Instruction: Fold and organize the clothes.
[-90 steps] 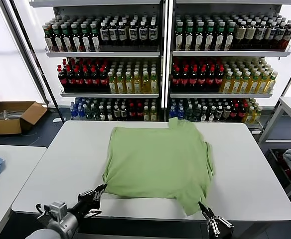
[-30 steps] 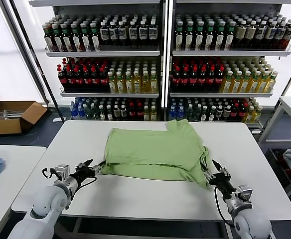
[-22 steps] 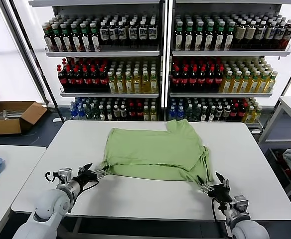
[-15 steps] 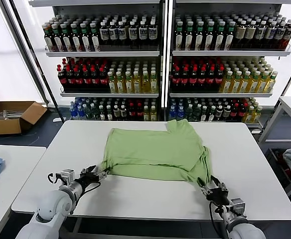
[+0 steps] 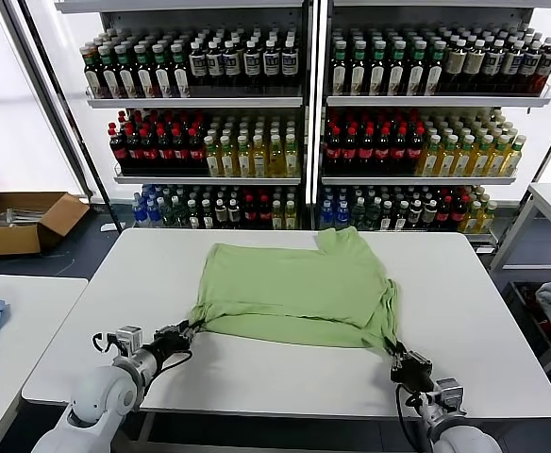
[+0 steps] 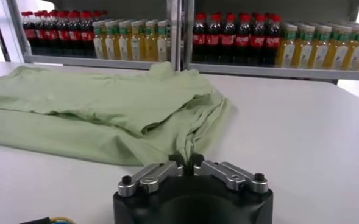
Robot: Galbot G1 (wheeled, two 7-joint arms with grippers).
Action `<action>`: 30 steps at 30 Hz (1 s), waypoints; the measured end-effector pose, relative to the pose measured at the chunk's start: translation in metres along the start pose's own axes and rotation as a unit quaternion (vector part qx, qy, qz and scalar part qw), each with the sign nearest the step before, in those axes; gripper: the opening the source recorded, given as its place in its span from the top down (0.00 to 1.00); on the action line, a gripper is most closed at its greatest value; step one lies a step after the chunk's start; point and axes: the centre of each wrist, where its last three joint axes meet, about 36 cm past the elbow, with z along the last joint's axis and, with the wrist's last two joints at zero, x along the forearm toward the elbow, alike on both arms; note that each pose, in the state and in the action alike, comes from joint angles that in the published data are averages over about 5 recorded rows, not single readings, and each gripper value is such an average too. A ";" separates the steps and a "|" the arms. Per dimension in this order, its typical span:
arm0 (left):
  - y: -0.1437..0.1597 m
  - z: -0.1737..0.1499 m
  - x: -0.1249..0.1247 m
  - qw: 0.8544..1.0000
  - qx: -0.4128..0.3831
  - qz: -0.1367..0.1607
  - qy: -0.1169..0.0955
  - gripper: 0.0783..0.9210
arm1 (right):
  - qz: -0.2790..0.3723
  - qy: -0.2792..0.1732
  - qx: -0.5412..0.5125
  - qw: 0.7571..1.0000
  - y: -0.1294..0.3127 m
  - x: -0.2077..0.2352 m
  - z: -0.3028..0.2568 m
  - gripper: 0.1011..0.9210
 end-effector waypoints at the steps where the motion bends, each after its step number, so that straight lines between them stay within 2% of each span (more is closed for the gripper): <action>1: 0.000 0.000 0.001 1.000 -0.001 0.001 0.000 0.84 | -0.001 0.001 0.001 1.000 -0.001 0.002 0.000 0.97; 5: 0.001 -0.001 0.009 1.000 -0.007 0.002 -0.001 0.96 | -0.007 0.003 0.008 1.000 -0.005 0.009 -0.002 0.97; 8: 0.002 -0.001 0.019 1.000 -0.016 0.002 -0.002 0.99 | -0.013 0.004 0.013 1.000 -0.006 0.018 -0.003 0.97; 20: -0.004 0.019 0.081 0.999 -0.037 -0.015 0.004 0.99 | -0.044 0.012 0.024 0.999 0.015 0.070 0.000 0.97; 26: -0.017 0.038 0.119 0.998 -0.044 -0.028 0.018 0.99 | -0.054 0.028 0.030 0.998 0.027 0.093 0.006 0.97; 30: -0.026 0.047 0.139 0.998 -0.049 -0.033 0.030 0.99 | -0.055 0.030 0.032 0.998 0.030 0.100 0.006 0.89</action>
